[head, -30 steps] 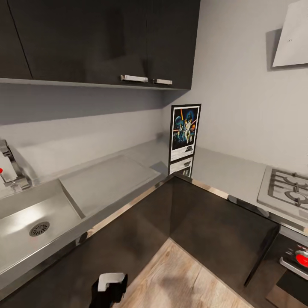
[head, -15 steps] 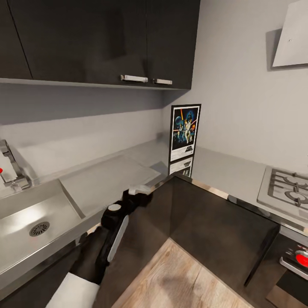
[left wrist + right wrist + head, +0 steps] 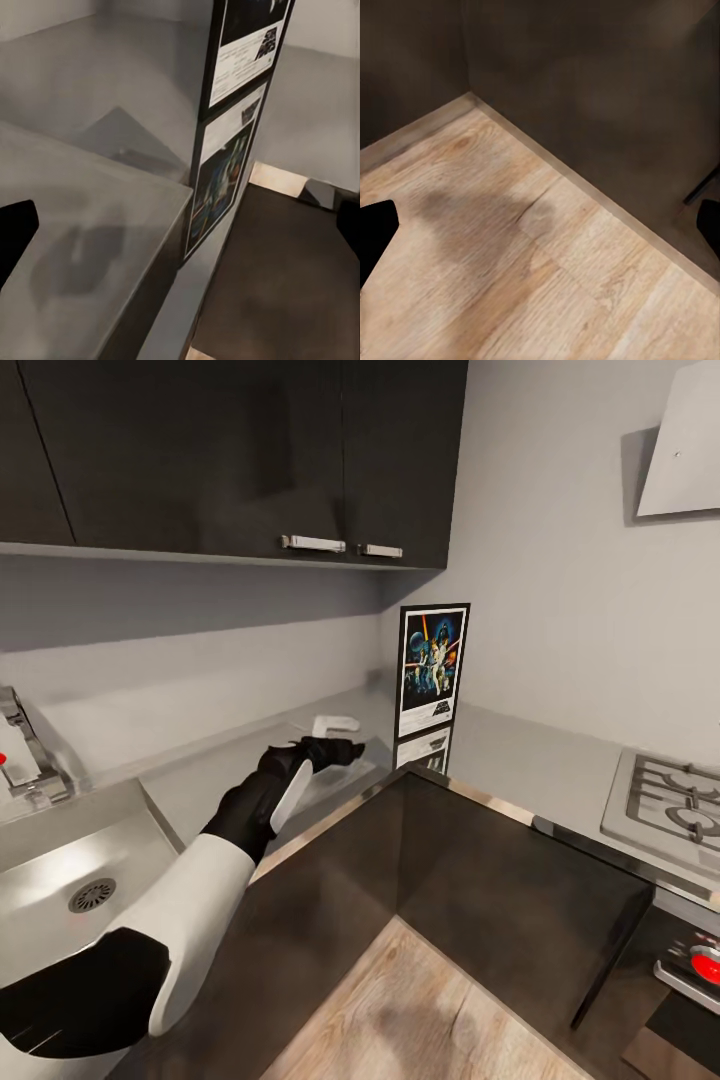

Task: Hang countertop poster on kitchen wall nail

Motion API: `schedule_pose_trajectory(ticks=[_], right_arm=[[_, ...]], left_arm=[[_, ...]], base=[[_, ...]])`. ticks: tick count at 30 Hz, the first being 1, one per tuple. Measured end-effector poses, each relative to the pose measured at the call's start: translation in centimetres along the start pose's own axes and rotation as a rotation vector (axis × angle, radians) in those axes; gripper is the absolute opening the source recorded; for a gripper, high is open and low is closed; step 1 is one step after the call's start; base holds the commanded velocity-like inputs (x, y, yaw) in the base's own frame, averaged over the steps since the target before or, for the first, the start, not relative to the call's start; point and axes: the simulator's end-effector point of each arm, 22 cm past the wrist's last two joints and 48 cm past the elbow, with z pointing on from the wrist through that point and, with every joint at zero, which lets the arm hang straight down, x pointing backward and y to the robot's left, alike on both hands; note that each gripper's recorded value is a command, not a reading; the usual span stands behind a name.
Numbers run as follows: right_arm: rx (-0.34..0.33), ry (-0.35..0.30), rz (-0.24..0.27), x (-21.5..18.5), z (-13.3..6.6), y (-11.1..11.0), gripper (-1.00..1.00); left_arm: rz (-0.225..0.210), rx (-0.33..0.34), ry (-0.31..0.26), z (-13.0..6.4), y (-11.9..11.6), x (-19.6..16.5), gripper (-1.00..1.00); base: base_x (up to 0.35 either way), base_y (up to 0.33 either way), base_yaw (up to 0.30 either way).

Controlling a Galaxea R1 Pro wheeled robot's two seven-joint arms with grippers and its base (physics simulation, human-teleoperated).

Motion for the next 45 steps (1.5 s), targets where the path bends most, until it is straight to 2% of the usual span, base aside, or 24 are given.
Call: schedule_pose_trajectory(ticks=[6,17,25,28,34,42,45], right_arm=[[-0.003,-0.011,0.001,-0.2,-0.5,0.2,1.0],[-0.009,-0.015,0.001,-0.3,-0.6,0.6,1.0],[-0.012,0.006,-0.001,0.7,-1.0,0.8,1.0],[-0.014,0.017,-0.001,1.2,-1.1,0.9,1.0],[-0.021,0.091,0.002,4.4,-2.1,1.4,1.0],[-0.02,0.15,0.012,6.9,-3.2,1.6,1.0],[-0.027,0.218,0.017,9.8,-4.5,2.3,1.0]], left_arm=[[0.0,0.0,-0.019,0.0,0.0,-0.5,1.0],[0.001,0.0,-0.031,-0.3,-0.1,-1.1,1.0],[0.004,-0.004,-0.039,-0.5,-0.1,-1.5,1.0],[0.004,-0.002,-0.059,-0.9,-0.2,-2.5,1.0],[0.007,-0.007,-0.066,-1.0,-0.1,-2.8,1.0],[0.013,-0.014,-0.062,-1.0,0.0,-2.6,1.0],[0.015,-0.078,-0.064,-1.1,1.4,-2.7,1.0]], base=[[0.0,0.0,-0.046],[0.0,0.0,-0.258],[0.032,0.008,-0.282],[0.226,0.077,-0.144],[0.121,0.041,-0.041],[0.235,0.005,-0.005],[0.128,0.001,-0.001]])
